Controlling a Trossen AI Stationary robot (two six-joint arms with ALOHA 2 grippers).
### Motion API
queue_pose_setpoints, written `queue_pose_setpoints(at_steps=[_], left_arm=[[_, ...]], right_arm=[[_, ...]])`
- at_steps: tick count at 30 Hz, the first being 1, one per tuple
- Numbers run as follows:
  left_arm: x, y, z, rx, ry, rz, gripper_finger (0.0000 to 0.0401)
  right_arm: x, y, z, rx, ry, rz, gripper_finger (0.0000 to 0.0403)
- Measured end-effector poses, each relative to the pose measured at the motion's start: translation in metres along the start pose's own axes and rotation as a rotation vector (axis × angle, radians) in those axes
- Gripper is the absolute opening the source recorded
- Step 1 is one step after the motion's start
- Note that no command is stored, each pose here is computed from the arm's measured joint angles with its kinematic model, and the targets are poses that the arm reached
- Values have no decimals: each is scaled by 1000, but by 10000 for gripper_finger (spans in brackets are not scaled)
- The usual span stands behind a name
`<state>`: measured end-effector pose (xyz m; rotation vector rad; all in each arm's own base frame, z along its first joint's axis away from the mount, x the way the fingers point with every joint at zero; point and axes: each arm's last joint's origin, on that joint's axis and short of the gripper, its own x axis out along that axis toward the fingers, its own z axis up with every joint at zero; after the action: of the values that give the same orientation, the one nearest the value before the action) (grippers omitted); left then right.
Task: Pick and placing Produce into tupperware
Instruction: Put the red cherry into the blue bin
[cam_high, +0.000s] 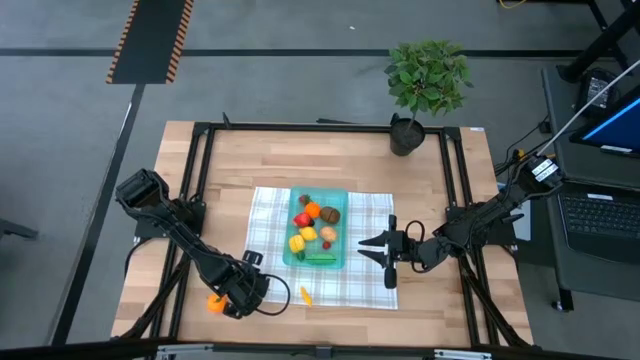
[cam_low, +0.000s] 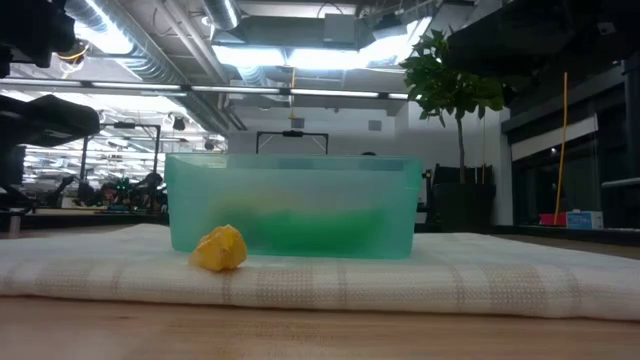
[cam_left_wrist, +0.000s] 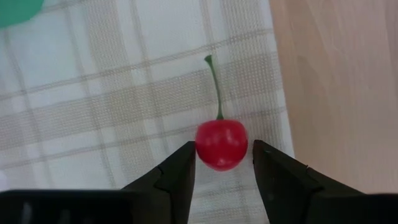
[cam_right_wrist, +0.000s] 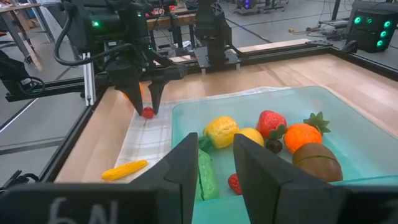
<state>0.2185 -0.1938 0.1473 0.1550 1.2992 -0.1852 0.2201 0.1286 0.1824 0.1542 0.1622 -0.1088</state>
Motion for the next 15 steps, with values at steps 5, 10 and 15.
queue_pose_setpoints(at_steps=[5,10,15], left_arm=[[0,0,0,-2,-1,0,129],[0,0,1,-4,-9,-3,115],[0,0,3,-34,-21,-10,111]], right_arm=[[0,0,0,0,0,0,104],[0,0,0,0,0,0,104],[0,0,0,0,0,0,104]])
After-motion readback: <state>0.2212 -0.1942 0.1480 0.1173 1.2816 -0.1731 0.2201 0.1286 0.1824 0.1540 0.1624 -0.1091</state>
